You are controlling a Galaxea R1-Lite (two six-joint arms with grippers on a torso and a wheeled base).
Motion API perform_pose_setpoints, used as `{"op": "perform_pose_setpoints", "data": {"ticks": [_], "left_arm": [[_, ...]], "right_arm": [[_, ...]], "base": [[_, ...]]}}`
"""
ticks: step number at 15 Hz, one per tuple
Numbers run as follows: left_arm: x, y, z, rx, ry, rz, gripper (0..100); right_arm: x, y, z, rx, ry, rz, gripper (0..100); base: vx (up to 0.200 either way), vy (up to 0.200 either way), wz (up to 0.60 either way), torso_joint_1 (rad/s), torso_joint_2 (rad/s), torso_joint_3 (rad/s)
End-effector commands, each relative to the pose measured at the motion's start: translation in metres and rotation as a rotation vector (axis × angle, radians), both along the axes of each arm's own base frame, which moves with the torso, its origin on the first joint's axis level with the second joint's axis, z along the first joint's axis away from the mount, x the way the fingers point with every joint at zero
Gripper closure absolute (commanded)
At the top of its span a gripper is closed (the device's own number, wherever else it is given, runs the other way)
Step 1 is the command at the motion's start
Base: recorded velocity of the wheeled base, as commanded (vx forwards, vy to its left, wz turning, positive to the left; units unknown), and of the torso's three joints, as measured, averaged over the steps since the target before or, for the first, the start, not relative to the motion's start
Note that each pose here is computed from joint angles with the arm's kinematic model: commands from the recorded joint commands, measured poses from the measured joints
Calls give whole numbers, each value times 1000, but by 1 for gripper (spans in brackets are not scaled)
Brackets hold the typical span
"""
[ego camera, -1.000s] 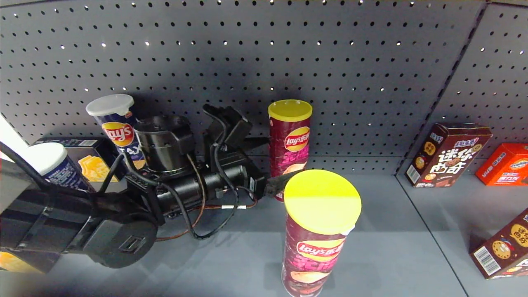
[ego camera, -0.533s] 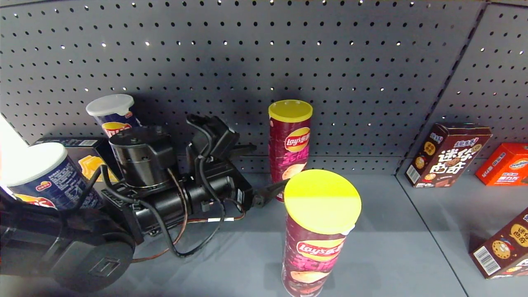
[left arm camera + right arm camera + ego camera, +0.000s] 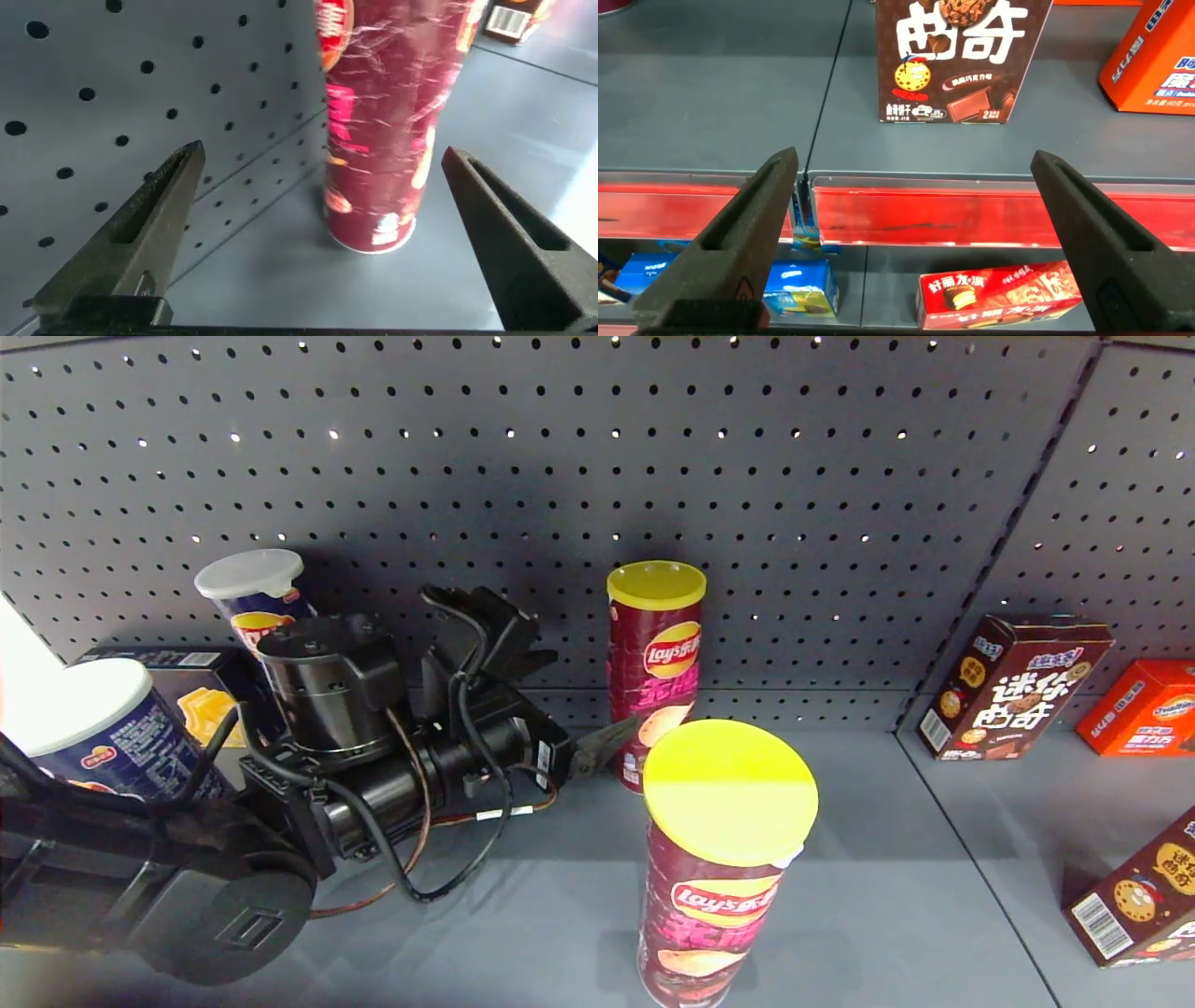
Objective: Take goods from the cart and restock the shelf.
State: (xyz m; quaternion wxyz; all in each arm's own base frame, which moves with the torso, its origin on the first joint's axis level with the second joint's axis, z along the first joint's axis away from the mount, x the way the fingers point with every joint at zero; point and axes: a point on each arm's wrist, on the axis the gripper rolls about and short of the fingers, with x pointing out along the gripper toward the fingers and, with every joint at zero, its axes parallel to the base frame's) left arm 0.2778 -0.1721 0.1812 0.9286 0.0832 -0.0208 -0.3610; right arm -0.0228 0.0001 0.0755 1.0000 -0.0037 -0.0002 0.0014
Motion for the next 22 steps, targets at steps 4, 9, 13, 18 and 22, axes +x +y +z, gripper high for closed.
{"op": "perform_pose_setpoints", "data": {"ticks": [4, 9, 13, 18, 22], "left_arm": [[10, -3, -8, 10, 15, 25, 0], [9, -3, -7, 2, 2, 23, 0], [-13, 3, 22, -25, -41, 6, 0], [-55, 21, 60, -45, -68, -21, 0], [-128, 50, 80, -65, -88, -67, 0]], "right_arm": [[0, 0, 0, 0, 0, 0, 0], [0, 0, 0, 0, 0, 0, 0], [0, 0, 0, 0, 0, 0, 0], [0, 0, 0, 0, 0, 0, 0], [0, 0, 0, 0, 0, 0, 0]], "base": [[0, 0, 0, 0, 0, 0], [0, 0, 0, 0, 0, 0], [0, 0, 0, 0, 0, 0], [0, 0, 0, 0, 0, 0], [0, 0, 0, 0, 0, 0]]}}
